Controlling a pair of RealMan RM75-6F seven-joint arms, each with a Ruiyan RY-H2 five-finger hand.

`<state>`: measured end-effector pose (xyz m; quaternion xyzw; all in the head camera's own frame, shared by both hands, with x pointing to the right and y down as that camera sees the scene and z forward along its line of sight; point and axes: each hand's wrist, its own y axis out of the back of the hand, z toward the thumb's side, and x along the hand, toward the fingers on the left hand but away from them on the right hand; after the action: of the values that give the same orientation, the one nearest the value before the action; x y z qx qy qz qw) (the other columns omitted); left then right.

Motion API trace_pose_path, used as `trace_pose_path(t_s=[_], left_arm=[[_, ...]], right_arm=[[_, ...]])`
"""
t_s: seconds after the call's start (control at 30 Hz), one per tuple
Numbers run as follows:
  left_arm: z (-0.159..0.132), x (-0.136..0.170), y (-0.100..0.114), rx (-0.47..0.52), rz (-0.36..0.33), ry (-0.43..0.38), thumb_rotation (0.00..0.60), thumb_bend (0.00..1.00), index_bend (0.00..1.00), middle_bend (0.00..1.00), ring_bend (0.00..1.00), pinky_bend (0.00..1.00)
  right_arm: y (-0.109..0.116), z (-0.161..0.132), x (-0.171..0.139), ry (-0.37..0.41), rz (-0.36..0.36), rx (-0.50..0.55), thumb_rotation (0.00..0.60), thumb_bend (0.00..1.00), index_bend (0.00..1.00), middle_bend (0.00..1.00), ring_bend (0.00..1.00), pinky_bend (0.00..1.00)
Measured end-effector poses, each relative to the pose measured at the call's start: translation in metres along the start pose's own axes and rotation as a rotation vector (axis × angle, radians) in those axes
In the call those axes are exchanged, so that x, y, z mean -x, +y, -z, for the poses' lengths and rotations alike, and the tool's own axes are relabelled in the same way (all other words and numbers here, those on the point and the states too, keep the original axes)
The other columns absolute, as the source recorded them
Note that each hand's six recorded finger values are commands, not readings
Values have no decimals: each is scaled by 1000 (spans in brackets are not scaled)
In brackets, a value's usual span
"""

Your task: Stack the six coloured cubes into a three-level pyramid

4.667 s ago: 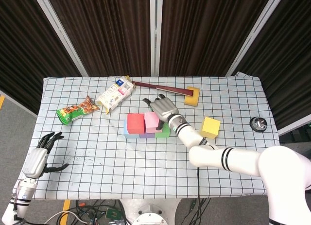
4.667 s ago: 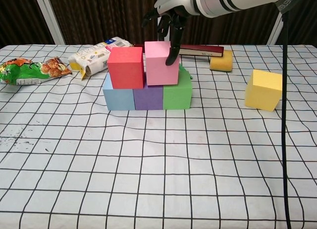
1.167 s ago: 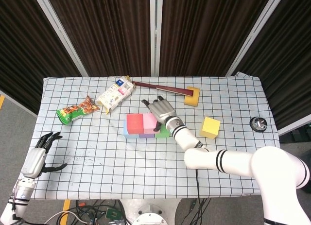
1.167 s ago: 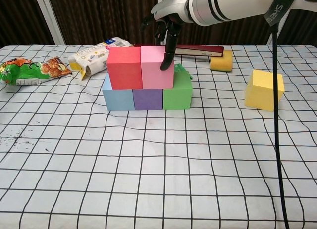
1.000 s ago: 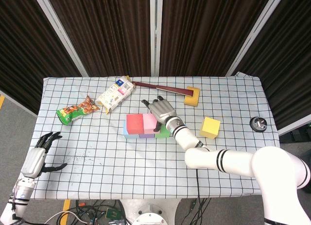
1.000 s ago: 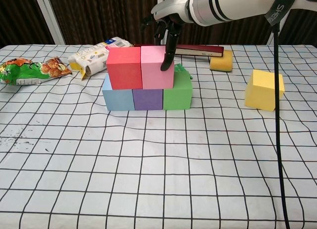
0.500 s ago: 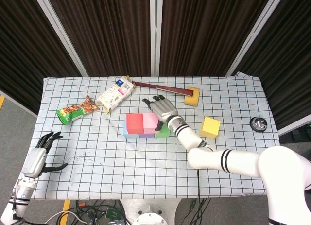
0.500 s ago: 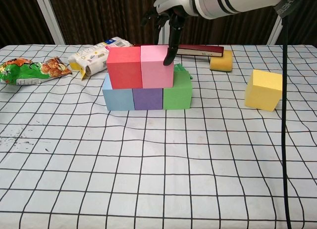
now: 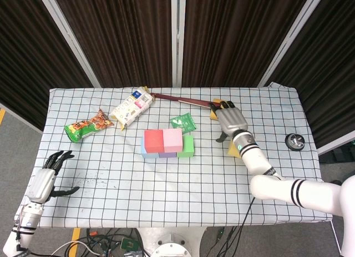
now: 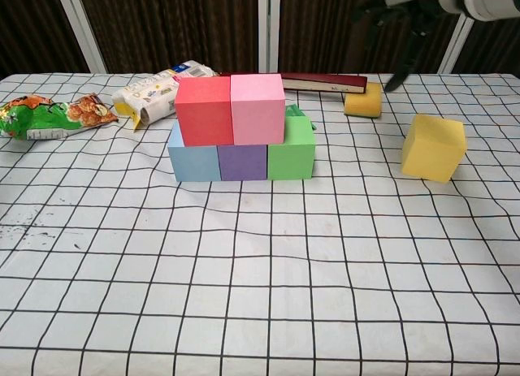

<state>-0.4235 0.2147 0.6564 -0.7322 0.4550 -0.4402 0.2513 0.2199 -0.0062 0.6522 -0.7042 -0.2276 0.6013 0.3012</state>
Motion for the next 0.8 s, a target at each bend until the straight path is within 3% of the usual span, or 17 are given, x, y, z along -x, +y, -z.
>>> trace_pose_path(t_s=[0.17, 0.37, 0.6, 0.8], left_arm=[[-2, -2, -3, -4, 11, -2, 600, 3, 75, 167, 40, 67], [-5, -3, -7, -11, 24, -7, 600, 3, 75, 167, 40, 67], [-6, -4, -8, -12, 32, -6, 600, 4, 75, 167, 40, 67], [-5, -3, -6, -9, 24, -1, 600, 3, 75, 167, 40, 67]], right_arm=[[-28, 51, -9, -87, -32, 11, 600, 0, 0, 162, 0, 0], [-55, 87, -12, -144, -41, 32, 600, 0, 0, 161, 0, 0], [-80, 103, -7, -185, -59, 59, 600, 0, 0, 160, 0, 0], [-83, 101, -5, -175, -48, 73, 600, 0, 0, 162, 0, 0]])
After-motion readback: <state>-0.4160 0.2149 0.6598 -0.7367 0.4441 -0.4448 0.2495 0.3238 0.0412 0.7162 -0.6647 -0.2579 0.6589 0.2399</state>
